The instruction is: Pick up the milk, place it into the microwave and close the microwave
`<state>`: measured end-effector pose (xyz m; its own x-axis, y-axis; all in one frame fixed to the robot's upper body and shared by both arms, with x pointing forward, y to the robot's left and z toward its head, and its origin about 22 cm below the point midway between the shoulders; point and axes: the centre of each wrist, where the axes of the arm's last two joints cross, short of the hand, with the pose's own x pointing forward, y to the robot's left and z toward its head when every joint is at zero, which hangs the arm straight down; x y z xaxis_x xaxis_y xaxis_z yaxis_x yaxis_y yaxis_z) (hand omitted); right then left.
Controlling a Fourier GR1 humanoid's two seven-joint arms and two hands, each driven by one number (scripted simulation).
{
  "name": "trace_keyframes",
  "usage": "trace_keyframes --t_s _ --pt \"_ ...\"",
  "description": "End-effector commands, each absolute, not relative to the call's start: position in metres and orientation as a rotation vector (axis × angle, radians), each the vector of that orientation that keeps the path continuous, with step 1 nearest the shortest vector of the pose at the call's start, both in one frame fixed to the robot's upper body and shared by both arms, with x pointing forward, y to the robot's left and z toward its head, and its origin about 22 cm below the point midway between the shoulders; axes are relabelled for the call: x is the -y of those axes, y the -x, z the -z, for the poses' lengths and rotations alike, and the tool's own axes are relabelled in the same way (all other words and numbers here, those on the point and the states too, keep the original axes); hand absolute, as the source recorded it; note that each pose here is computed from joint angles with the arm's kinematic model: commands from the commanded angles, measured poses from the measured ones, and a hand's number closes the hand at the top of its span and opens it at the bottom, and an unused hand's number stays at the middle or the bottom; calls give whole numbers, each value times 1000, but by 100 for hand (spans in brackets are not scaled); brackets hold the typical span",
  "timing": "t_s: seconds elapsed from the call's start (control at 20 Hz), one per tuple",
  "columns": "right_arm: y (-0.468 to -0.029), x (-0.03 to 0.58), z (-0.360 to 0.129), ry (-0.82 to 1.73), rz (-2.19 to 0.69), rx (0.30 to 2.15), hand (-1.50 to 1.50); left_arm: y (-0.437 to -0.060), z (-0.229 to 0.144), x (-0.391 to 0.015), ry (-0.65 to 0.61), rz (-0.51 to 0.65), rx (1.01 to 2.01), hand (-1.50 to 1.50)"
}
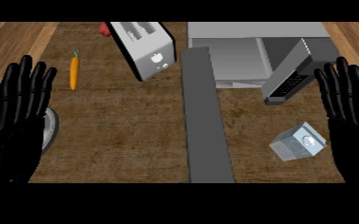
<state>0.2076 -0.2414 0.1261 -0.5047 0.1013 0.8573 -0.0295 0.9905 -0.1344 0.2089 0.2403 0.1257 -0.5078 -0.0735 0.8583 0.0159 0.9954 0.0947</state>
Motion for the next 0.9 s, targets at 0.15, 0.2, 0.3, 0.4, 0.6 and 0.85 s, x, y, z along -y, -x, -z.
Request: trace_keyframes --t_s 0.15,0.2,0.3,0.4,0.6,0.85 --pt "-178 274 -121 -85 -232 2108 -150 -234 -126 -253 -96 87 2104 -150" --pt "-183 276 -128 -106 -259 2070 -150 -225 -112 -265 -89 82 2084 -150" --pt "-181 247 -112 -445 -192 1973 -150 -227 -102 -259 -28 -24 1955 -150" --pt "-173 262 -107 -490 -204 1946 -150 -215 -96 -258 -21 -41 1945 -150" --pt "-134 279 -125 -506 -223 1921 -150 -193 -95 -262 -25 -35 1910 -150" --pt "-116 285 -97 -469 -176 1937 -150 -169 -93 -254 -9 -36 1925 -150"
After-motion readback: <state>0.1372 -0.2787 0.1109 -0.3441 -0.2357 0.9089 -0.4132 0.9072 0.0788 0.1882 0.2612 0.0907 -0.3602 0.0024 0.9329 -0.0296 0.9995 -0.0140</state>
